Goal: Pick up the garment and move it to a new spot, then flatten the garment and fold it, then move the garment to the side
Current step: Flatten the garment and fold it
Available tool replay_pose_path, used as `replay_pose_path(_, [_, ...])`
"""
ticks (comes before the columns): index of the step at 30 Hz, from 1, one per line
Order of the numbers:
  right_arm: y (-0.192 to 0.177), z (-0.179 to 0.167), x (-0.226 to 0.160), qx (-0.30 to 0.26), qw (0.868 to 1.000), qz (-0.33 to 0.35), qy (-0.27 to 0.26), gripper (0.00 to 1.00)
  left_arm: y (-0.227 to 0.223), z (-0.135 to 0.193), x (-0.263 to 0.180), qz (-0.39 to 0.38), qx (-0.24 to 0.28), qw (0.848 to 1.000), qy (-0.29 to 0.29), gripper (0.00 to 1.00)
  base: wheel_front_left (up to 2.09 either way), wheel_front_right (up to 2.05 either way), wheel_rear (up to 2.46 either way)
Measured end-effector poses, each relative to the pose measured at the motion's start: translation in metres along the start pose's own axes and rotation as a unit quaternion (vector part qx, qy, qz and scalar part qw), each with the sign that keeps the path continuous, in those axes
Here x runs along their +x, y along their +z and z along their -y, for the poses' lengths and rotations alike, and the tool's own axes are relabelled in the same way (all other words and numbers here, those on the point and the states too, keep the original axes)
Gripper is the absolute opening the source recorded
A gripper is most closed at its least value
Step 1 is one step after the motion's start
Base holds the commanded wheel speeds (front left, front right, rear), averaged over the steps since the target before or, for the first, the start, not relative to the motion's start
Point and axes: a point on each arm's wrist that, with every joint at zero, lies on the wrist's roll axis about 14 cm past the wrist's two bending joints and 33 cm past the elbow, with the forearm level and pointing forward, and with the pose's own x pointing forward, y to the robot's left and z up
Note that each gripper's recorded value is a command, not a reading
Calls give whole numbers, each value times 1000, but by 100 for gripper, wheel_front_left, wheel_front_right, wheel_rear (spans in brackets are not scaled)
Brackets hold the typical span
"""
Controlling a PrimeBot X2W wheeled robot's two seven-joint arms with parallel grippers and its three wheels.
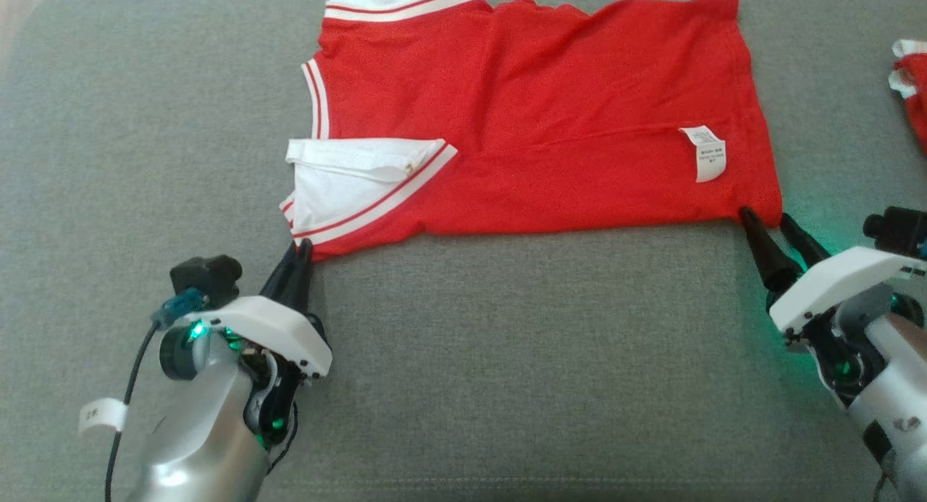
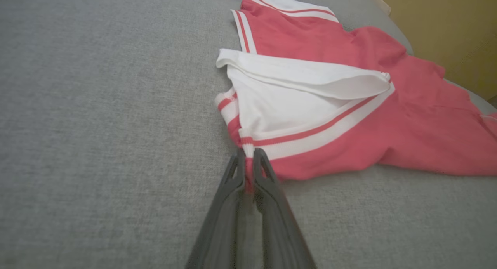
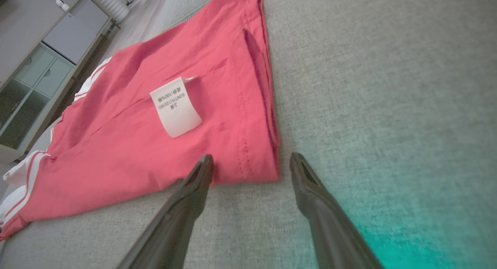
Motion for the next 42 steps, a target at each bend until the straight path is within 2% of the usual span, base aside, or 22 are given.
replay_pose_path(1, [-2, 1, 1, -2, 1000, -4, -4, 100, 0, 0, -2, 1, 1, 1000, 0, 0, 0, 0, 0])
replay_pose_path(2, [-1, 2, 3, -7, 1000, -6, -7, 93, 0, 0, -4, 2, 2, 1000, -1, 0, 0, 0, 0])
replay_pose_path(3, [5, 0, 7, -15, 1000, -3, -9, 2, 2, -2, -8, 5, 4, 1000, 0, 0, 0, 0, 0])
replay_pose_path(4, [8, -3, 8, -14, 1000, 0, -6, 0, 3, -2, -9, 8, 4, 1000, 1, 0, 0, 0, 0])
replay_pose_path(10, [8, -9, 3, -15, 1000, 4, 1, 0, 7, -3, -18, 15, 7, 1000, -4, 0, 0, 0, 0])
replay_pose_path(20, [8, 15, -34, -23, 999, 22, -18, 0, 3, 4, -40, 14, 0, 999, -35, 0, 0, 0, 0])
replay_pose_path(28, [-23, 42, -73, -4, 999, 14, -46, 0, -25, 17, -71, -19, -8, 999, -49, 0, 0, 0, 0])
replay_pose_path(35, [-48, 46, -97, 11, 999, -1, -51, 0, -38, 18, -96, -46, 1, 998, -41, 0, 0, 0, 0])
replay_pose_path(40, [-52, 46, -106, 9, 999, -7, -51, 0, -38, 18, -104, -53, 11, 998, -38, 0, 0, 0, 0])
replay_pose_path(41, [-51, 45, -107, 8, 999, -7, -51, 3, -37, 18, -105, -54, 12, 998, -40, 0, 0, 0, 0])
replay_pose_path(42, [-51, 45, -109, 8, 999, -6, -51, 49, -36, 19, -105, -53, 12, 998, -41, 0, 0, 0, 0])
